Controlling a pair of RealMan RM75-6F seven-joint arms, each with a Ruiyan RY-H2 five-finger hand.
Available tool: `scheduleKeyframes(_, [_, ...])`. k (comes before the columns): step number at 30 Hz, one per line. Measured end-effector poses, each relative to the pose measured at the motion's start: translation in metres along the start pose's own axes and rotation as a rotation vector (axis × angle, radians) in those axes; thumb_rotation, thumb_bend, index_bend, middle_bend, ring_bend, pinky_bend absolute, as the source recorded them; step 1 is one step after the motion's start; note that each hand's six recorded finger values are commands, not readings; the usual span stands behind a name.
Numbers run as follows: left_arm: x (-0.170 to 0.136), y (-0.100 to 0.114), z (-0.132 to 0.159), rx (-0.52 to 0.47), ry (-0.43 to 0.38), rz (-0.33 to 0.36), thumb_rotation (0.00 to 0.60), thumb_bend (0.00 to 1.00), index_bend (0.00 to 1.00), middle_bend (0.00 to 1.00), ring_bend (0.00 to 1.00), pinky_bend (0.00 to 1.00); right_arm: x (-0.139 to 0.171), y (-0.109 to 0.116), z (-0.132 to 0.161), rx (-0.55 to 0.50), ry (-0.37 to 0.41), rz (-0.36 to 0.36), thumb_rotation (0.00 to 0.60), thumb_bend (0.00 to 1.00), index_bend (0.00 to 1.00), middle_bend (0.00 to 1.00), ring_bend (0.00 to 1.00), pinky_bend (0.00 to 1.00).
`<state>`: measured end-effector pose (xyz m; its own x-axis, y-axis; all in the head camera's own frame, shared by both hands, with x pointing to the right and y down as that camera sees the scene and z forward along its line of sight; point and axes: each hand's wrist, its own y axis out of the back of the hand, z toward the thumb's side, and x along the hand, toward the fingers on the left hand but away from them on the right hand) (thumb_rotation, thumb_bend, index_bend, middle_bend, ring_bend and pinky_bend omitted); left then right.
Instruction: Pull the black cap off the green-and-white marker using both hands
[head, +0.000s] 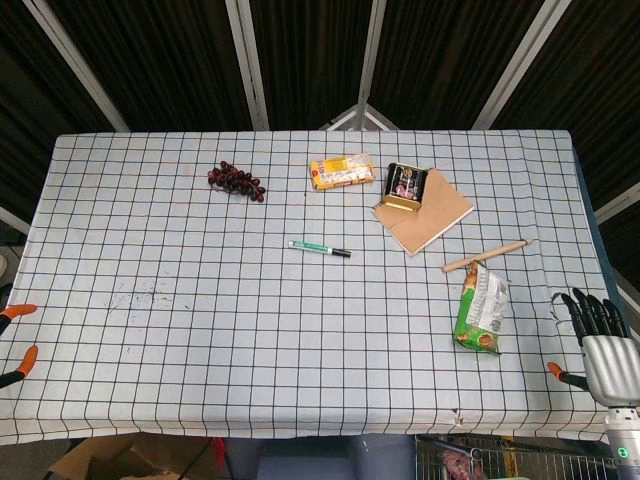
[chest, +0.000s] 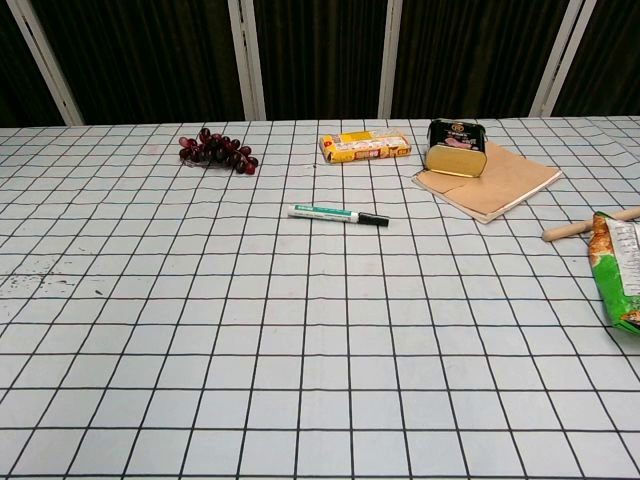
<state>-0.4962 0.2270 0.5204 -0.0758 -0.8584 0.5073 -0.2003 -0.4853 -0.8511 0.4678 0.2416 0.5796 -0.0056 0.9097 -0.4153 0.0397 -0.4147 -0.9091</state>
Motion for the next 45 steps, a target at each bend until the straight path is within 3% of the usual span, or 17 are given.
scheduleKeyframes(8, [0.0, 0.001, 0.005, -0.005, -0.019, 0.02, 0.6, 0.55, 0.26, 0.0, 0.0, 0.0, -0.001, 0.002, 0.002, -0.04, 0.005, -0.033, 0.6, 0.11, 0.02, 0.0, 0.0, 0.0])
scheduleKeyframes(22, [0.013, 0.004, 0.016, 0.034, -0.033, 0.02, 0.6, 0.51, 0.24, 0.0, 0.0, 0.0, -0.001, 0.001, -0.007, -0.091, -0.037, -0.02, 0.6, 0.11, 0.02, 0.0, 0.0, 0.0])
scheduleKeyframes(32, [0.069, 0.003, 0.055, 0.122, -0.099, -0.009, 0.6, 0.49, 0.21, 0.0, 0.0, 0.0, -0.012, 0.015, -0.013, -0.105, -0.074, -0.05, 0.6, 0.11, 0.02, 0.0, 0.0, 0.0])
scheduleKeyframes(45, [0.156, 0.001, 0.143, 0.206, -0.187, -0.011, 0.6, 0.45, 0.23, 0.0, 0.0, 0.0, -0.012, 0.024, -0.01, -0.115, -0.088, -0.052, 0.6, 0.11, 0.02, 0.0, 0.0, 0.0])
